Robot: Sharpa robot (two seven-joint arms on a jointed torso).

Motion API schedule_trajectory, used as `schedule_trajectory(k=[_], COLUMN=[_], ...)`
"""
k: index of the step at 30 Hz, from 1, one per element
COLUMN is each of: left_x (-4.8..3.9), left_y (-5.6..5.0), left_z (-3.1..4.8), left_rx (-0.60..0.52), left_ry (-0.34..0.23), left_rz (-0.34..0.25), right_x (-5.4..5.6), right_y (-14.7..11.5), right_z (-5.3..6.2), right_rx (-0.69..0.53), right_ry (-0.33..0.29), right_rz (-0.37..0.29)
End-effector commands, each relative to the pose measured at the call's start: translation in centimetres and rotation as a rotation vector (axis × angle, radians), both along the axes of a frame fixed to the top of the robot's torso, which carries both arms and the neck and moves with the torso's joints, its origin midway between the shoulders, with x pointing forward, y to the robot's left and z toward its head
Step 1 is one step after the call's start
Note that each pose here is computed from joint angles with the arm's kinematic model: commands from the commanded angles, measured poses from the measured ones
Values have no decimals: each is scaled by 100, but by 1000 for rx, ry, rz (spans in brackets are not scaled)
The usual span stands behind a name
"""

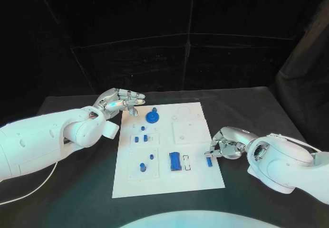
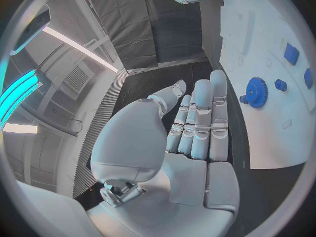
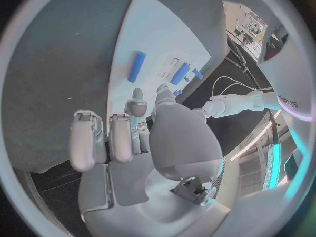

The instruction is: Assemble the parts on the task board

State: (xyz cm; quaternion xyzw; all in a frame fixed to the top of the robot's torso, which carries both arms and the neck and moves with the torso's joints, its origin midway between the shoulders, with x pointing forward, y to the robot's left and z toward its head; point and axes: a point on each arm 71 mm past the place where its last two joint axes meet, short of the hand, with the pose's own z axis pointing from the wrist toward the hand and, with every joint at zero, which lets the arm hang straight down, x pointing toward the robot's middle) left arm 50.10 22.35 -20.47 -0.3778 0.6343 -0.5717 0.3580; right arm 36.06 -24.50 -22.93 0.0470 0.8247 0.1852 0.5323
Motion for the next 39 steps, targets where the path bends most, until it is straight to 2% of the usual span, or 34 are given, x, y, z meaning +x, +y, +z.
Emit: schedule_trajectory(k=[1,6,17,29,35,39], left_x=[-5,-5,1,8,9,9], left_y=[-12,-10,-1,7,13,16], left_z=[15,14,10,6,5,6], left_rx=[-11,-11,-9,-7,-7,-6], left_ry=[-4,-3,-2,-1,-1,-1], left_rz=[-10,-10,-8,-6,-4,-3], right_x=[18,51,116,124,124,124], right_y=[-34,-42,62,202,231,250], right_z=[-12,-75,-171,-209,-242,-261], right_rx=[-143,-209,-239,-239,-307,-374], right_ry=[-27,2,44,51,54,35], right_rz=[34,58,91,128,168,201])
